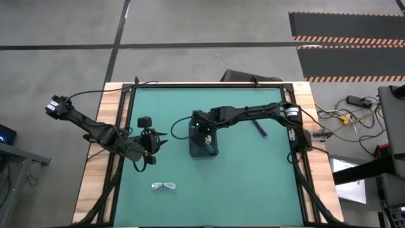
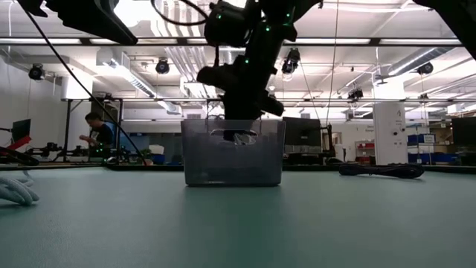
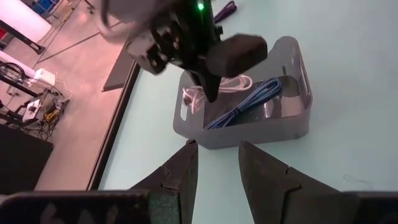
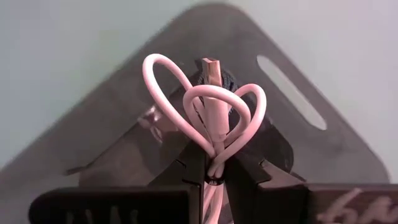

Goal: Pick and place USB-C Cables
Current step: Put the right white charger cable into the black bin

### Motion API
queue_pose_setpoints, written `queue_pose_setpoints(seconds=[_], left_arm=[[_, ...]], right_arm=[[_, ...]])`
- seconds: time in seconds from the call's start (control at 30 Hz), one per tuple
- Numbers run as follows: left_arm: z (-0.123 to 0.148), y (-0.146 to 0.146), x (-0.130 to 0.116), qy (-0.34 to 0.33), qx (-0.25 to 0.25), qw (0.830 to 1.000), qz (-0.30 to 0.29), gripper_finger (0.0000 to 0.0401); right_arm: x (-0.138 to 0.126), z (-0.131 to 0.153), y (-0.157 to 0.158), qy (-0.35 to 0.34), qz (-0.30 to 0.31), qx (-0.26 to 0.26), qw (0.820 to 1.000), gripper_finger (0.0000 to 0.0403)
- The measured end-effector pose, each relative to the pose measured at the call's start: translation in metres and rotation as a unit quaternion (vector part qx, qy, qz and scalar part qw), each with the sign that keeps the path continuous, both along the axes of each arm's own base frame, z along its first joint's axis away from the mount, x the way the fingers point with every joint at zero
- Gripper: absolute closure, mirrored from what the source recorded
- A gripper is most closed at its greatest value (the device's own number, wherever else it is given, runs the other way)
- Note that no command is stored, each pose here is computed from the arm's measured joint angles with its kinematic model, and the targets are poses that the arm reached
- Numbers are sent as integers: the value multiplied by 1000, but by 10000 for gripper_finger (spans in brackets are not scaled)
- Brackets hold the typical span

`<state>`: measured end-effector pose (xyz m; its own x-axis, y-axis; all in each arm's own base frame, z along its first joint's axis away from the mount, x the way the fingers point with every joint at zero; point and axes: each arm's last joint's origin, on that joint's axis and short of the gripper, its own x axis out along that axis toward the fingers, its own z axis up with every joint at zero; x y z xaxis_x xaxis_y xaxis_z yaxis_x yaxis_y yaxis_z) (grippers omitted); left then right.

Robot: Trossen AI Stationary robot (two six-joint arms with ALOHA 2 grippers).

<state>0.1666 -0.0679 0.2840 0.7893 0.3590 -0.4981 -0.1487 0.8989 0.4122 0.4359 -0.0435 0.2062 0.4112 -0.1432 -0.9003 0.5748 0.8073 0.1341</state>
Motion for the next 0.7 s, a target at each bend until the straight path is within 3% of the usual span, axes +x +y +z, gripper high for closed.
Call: queue_pose_setpoints(seconds=[0.27, 0.7], left_arm=[[0, 0, 0, -1, -1, 1000, 0, 301], [0, 0, 1, 0, 0, 1000, 0, 301]], right_arm=[[4, -17, 0, 19, 0, 2, 1000, 374], [4, -18, 0, 20, 3, 0, 1000, 374]])
